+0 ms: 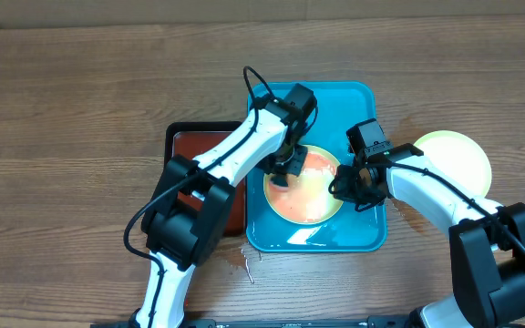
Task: Clean dirty plates on tray and stack at the side
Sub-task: 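Scrub the plate with the sponge while the right gripper holds its rim, then return the sponge to the black tray with the left gripper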
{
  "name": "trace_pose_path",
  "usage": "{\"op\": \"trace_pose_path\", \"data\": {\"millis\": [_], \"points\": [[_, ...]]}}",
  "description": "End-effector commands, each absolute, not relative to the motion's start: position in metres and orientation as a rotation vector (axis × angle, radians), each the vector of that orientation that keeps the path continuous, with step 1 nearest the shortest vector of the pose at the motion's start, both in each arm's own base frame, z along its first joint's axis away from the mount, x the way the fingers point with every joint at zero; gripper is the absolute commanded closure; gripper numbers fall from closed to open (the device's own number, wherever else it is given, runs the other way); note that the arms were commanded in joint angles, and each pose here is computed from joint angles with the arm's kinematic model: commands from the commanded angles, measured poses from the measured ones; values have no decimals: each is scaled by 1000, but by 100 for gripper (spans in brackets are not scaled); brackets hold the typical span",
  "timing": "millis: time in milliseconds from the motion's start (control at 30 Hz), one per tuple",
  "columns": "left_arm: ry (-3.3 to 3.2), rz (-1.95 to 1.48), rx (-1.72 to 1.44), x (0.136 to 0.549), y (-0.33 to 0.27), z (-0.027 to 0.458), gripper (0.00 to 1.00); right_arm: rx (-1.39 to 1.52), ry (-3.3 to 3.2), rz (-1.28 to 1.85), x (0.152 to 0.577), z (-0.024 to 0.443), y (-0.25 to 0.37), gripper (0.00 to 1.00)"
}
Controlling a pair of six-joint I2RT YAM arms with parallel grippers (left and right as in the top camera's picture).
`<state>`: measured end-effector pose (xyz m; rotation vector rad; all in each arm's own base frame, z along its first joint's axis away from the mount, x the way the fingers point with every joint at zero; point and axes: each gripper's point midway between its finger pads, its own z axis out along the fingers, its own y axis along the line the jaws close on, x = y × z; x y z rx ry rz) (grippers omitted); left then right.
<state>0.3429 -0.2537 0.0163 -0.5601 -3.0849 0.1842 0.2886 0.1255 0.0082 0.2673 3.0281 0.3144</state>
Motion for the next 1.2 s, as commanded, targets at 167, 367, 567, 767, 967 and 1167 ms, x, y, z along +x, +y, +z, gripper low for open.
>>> {"op": "trace_pose_path", "data": {"millis": [167, 367, 567, 767, 967, 1167], "points": [[-2778, 689, -622, 300, -309, 10, 96, 277, 3018, 252, 293, 7, 117, 96], [-2680, 732, -720, 276, -318, 15, 96, 277, 3018, 252, 293, 7, 117, 96], [-2647, 702, -718, 266, -313, 16, 96, 277, 3019, 252, 292, 7, 117, 96], [-2656, 382, -734, 260, -270, 6, 96, 277, 3019, 252, 292, 7, 117, 96], [-2800, 21, -514, 287, -225, -4, 95, 277, 3019, 252, 292, 7, 117, 96], [-2851, -74, -295, 304, -193, 1, 95, 277, 3019, 252, 292, 7, 117, 96]]}}
